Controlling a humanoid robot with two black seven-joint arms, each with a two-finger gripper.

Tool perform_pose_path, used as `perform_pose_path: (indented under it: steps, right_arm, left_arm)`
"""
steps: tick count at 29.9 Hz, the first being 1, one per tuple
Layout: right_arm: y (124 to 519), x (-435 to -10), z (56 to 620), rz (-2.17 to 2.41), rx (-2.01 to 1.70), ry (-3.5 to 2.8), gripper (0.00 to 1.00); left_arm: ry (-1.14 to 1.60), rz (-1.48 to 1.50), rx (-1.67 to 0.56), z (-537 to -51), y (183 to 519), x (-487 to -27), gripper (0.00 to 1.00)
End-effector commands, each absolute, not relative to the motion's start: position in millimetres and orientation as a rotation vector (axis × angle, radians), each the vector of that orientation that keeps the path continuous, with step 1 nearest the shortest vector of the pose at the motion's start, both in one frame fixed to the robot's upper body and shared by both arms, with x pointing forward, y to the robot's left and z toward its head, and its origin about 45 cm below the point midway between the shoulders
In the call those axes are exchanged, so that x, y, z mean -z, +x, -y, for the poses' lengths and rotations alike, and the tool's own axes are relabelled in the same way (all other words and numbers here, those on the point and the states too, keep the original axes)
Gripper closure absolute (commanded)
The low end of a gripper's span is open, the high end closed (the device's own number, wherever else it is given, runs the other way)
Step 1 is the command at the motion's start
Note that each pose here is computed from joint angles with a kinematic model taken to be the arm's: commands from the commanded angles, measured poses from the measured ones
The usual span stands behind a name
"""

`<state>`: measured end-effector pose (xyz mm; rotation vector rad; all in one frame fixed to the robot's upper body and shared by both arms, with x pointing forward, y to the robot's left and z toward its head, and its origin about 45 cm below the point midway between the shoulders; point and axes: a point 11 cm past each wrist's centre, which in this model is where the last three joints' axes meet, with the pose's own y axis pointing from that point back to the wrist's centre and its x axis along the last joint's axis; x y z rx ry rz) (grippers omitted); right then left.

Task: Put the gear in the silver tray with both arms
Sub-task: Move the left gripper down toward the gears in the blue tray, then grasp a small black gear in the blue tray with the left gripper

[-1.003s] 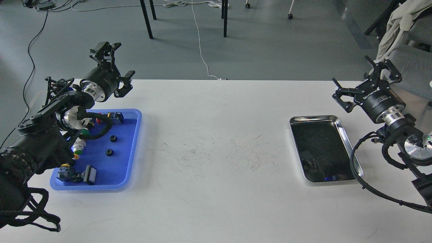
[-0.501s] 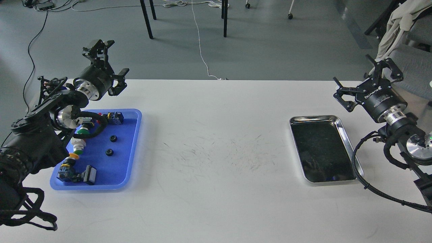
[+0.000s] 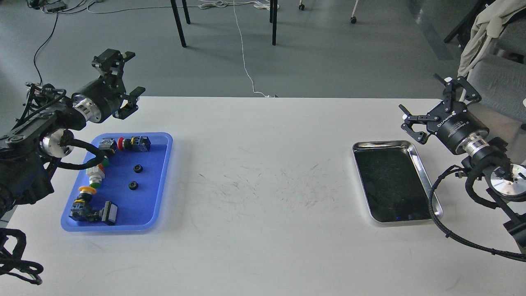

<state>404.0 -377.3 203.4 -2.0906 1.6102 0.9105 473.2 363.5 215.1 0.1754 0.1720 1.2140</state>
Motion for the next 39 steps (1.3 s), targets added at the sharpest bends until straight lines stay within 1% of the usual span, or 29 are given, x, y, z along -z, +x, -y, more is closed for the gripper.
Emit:
perform_pose_path:
  steps: [1, 4, 7, 12, 16, 20, 25, 30, 36, 39]
  right_arm:
    - [402.8, -202.4, 377.6, -1.611, -0.913, -2.092, 0.01]
    - [402.7, -204.1, 381.0, -1.619, -0.905, -2.092, 0.01]
    - [404.3, -206.9, 379.3, -1.609, -0.899, -2.092, 0.01]
    - [408.4, -210.1, 373.4, -1.593, -0.894, -2.095, 0.01]
    - [409.4, -211.7, 371.8, -1.588, -0.89, -2.096, 0.01]
    - [407.3, -209.2, 373.6, -1.596, -0.896, -2.094, 0.01]
    - [407.2, -210.8, 382.8, -1.621, -0.883, -2.082, 0.01]
    - [408.5, -210.0, 386.9, -1.637, -0.881, -2.07, 0.01]
    - [406.9, -195.6, 406.0, -1.716, -0.893, -2.012, 0.01]
    - [407.1, -194.8, 404.0, -1.709, -0.897, -2.011, 0.01]
  left_arm:
    - [0.273, -0.08, -1.135, -357.4, 472.2, -225.6, 0.02]
    - [0.321, 0.018, -1.022, -341.6, 466.9, -245.8, 0.02]
    - [0.435, 0.148, -0.901, -337.9, 450.3, -269.3, 0.02]
    - [0.635, 0.293, -0.792, -356.0, 410.9, -307.1, 0.02]
    - [0.768, 0.376, -0.74, -373.7, 389.3, -312.9, 0.02]
    - [0.912, 0.382, -0.668, -385.1, 373.6, -280.0, 0.02]
    - [1.078, 0.483, -0.56, -388.0, 367.8, -249.7, 0.02]
    - [1.121, 0.66, -0.473, -373.6, 361.9, -216.3, 0.02]
    - [1.197, 0.749, -0.395, -371.5, 358.1, -184.2, 0.02]
    - [1.229, 0.779, -0.365, -369.2, 363.4, -173.8, 0.02]
